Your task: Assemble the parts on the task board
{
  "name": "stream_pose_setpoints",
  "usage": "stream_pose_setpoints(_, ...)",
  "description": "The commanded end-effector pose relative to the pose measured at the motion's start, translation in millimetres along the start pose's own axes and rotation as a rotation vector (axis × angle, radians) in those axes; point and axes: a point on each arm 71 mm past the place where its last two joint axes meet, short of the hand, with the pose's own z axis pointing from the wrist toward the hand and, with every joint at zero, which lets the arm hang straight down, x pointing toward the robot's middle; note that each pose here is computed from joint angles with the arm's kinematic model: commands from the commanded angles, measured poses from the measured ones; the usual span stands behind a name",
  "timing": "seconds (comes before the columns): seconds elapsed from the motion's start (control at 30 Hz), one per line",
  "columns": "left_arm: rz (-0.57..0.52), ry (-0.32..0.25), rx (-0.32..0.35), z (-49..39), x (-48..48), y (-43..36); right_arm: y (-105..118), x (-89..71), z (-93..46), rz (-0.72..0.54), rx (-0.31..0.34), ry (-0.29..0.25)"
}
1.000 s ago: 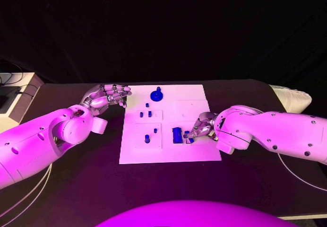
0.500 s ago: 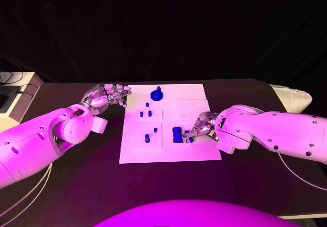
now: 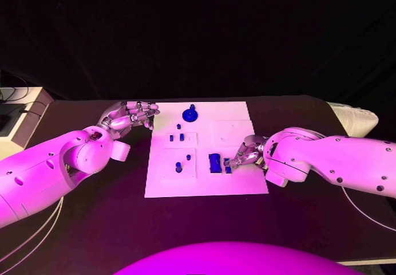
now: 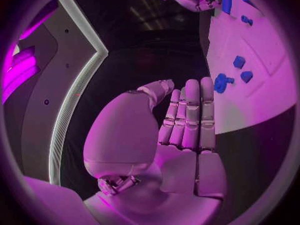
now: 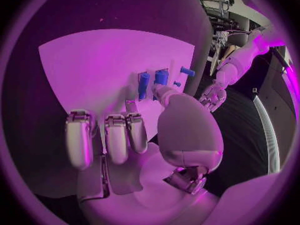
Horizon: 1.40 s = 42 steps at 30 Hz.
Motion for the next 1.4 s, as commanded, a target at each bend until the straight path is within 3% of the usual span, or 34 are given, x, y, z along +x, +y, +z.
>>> stream_pose_setpoints(0.03, -0.009, 0.016, 0.007, 0.5, 2.1, -0.6, 0.9, 0.2, -0.8, -0.013, -0.016, -0.007)
stream_pose_setpoints(0.93, -0.008, 0.014, 0.003, 0.6, 1.1, 0.3, -0.6, 4.8, -4.7, -0.042, -0.038, 0.013)
stream_pose_setpoints(1.4, -0.008, 0.014, 0.002, 0.3, 0.7, 0.3, -1.6, 1.6, -1.6, -0.046, -0.034, -0.034)
